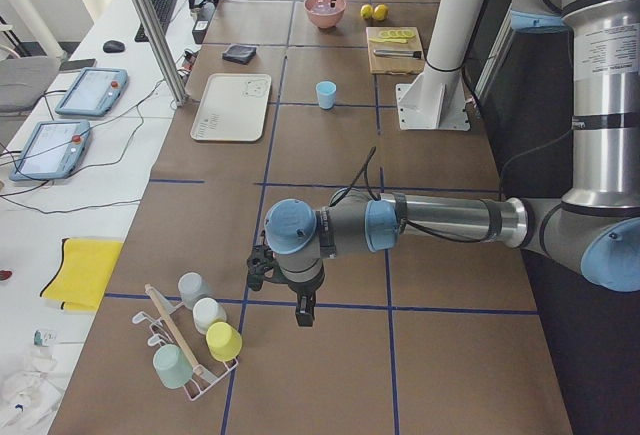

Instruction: Put ice and strawberries in cup

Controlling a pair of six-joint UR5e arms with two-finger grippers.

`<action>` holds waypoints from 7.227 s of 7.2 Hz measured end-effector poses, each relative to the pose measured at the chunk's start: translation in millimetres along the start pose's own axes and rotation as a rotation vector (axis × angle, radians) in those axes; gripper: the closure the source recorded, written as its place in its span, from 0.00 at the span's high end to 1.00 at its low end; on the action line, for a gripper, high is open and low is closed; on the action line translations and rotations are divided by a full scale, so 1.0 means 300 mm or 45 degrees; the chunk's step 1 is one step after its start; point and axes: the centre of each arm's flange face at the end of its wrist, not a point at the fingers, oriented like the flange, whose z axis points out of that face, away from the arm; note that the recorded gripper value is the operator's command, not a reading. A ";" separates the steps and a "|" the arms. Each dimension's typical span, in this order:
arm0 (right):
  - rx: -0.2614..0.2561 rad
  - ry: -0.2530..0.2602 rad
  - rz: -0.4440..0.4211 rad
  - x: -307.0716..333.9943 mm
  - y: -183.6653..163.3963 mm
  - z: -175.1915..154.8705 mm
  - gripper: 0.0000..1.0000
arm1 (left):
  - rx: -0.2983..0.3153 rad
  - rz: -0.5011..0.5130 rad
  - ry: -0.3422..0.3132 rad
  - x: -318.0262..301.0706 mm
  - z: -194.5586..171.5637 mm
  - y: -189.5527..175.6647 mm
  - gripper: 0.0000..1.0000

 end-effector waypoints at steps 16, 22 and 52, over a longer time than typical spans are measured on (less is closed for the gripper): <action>0.112 -0.069 0.016 -1.925 -0.176 -0.209 0.00 | -0.022 -0.020 0.007 -0.016 0.021 0.009 1.00; 0.073 0.006 -0.007 -2.000 -0.084 -0.068 0.83 | -0.036 -0.033 0.011 -0.029 0.039 0.033 1.00; -0.050 0.067 -0.716 0.063 -0.179 -0.002 0.81 | -0.040 -0.037 0.012 -0.033 0.045 0.045 1.00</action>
